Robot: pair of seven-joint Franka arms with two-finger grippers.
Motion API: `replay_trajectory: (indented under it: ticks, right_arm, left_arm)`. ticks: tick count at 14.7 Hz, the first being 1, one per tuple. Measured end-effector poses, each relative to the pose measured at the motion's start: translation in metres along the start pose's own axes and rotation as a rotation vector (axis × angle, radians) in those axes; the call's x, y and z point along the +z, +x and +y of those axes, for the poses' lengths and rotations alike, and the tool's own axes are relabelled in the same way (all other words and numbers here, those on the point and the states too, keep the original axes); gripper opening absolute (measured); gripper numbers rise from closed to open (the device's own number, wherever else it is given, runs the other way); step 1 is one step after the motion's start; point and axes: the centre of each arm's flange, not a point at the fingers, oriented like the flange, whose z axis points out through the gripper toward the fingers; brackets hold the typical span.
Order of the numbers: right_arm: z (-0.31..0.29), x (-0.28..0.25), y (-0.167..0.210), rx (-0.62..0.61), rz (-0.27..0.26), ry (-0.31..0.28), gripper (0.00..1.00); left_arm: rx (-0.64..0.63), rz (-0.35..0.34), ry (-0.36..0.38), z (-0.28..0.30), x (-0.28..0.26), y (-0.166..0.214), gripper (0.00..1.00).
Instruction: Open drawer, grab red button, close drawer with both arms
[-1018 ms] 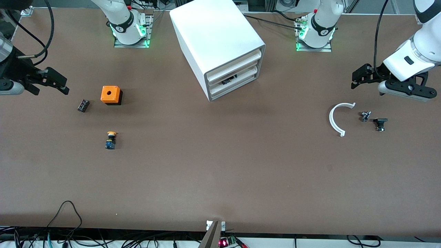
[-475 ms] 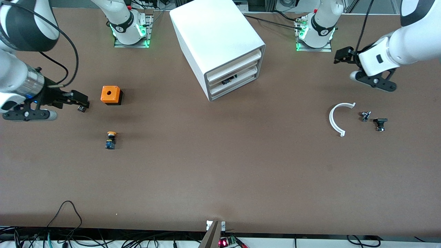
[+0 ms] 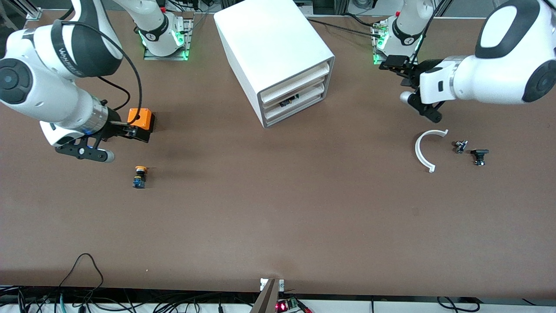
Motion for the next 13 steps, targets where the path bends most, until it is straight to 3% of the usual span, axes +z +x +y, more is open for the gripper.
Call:
replay_trajectory:
  ticks: [4,7,10,13]
  right_arm:
    - [-0.038,0.000,-0.018,0.116,0.018,0.003,1.00]
    - [-0.070,0.006,-0.033,0.207,0.021,0.001,1.00]
    - [-0.090,0.005,-0.039,0.271,0.032,0.010,1.00]
    - [-0.108,0.000,-0.044,0.342,0.048,0.026,1.00]
  left_arm:
    - [0.190,0.105,-0.308,-0.062,0.039,0.030,1.00]
    - [0.256,0.173,-0.481,-0.122,0.089,0.060,1.00]
    - [0.275,0.194,-0.591,-0.144,0.150,0.088,0.98]
    - [0.302,0.152,-0.640,-0.128,0.201,0.099,0.93]
